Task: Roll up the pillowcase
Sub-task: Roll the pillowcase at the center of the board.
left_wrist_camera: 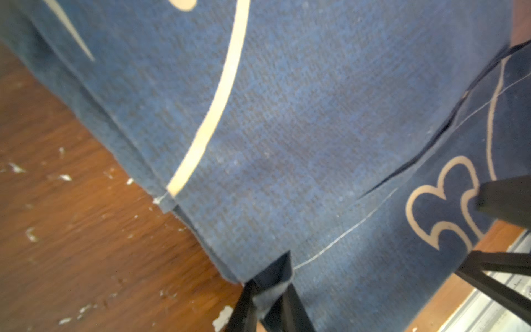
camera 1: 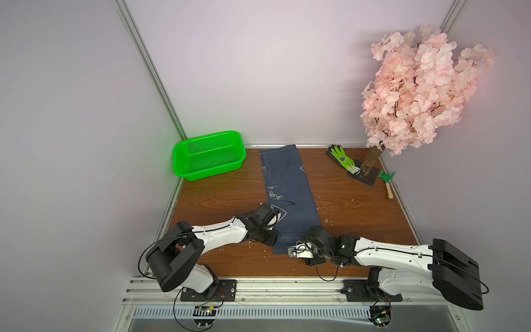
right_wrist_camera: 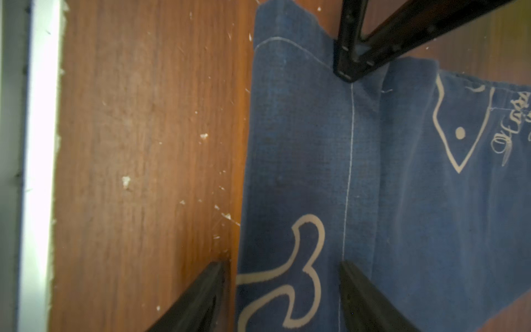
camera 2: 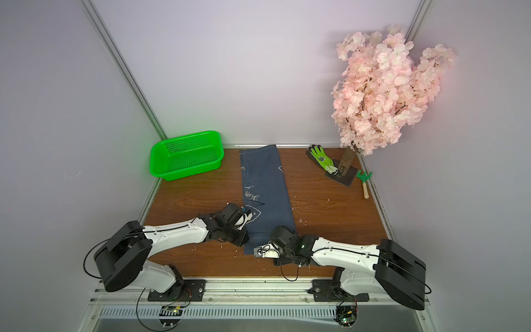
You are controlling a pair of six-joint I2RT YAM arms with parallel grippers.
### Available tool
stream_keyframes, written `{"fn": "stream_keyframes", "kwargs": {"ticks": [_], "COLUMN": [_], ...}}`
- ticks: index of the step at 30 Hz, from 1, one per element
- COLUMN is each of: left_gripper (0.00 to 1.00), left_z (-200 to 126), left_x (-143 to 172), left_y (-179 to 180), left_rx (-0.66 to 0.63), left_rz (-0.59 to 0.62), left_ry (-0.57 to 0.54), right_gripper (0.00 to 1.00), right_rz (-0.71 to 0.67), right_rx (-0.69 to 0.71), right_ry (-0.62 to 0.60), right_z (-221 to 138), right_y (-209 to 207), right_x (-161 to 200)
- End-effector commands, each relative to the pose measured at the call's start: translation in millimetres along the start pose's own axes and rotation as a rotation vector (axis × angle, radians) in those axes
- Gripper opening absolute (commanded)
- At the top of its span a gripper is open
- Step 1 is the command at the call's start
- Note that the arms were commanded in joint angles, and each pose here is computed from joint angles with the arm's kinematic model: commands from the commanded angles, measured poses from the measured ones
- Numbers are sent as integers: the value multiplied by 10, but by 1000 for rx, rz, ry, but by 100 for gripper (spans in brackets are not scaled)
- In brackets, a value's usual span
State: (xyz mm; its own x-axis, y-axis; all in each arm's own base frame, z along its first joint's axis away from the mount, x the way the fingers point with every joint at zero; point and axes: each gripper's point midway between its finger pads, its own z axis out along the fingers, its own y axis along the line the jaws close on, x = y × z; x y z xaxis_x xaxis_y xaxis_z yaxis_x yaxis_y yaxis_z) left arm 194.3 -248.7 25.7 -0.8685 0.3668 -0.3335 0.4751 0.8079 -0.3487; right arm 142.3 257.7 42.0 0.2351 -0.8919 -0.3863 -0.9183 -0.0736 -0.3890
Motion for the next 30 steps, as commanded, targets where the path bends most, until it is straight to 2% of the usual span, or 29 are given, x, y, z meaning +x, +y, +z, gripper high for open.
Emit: {"fn": "stream_keyframes", "kwargs": {"ticks": [1, 6, 7, 10, 13, 18, 20, 23, 25, 30], "left_gripper": [22, 24, 25, 29, 34, 48, 51, 54, 54, 54], "left_z": [12, -17, -23, -53, -126, -344, -443, -546, -562, -563], "left_x": [113, 117, 115, 71, -36, -305, -416, -518, -533, -597], "left_y": [108, 123, 126, 135, 115, 78, 66, 103, 167, 313], "left_rx": [-30, -32, -33, -43, -50, -95, -111, -118, -120, -122], "left_rz": [-8, -5, -4, 1, 2, 30, 41, 33, 26, 28], "left_ry": [47, 51, 51, 49, 26, -15, -38, -66, -69, -76], "right_gripper": [64, 49, 44, 19, 8, 3, 3, 2, 2, 3], "right_rz": [-6, 1, 4, 21, 36, 85, 114, 153, 203, 257], "right_rx": [18, 12, 8, 5, -20, -175, -295, -429, -482, -522], "right_ry": [-21, 42, 50, 42, 30, 7, -7, -28, -72, -100], "right_z": [32, 103, 109, 64, -32, -215, -277, -362, -413, -360], "right_y": [-42, 27, 31, -5, -22, 102, 269, 434, 398, 156], "right_x": [-124, -8, -1, -70, -155, -319, -375, -453, -549, -627]}}
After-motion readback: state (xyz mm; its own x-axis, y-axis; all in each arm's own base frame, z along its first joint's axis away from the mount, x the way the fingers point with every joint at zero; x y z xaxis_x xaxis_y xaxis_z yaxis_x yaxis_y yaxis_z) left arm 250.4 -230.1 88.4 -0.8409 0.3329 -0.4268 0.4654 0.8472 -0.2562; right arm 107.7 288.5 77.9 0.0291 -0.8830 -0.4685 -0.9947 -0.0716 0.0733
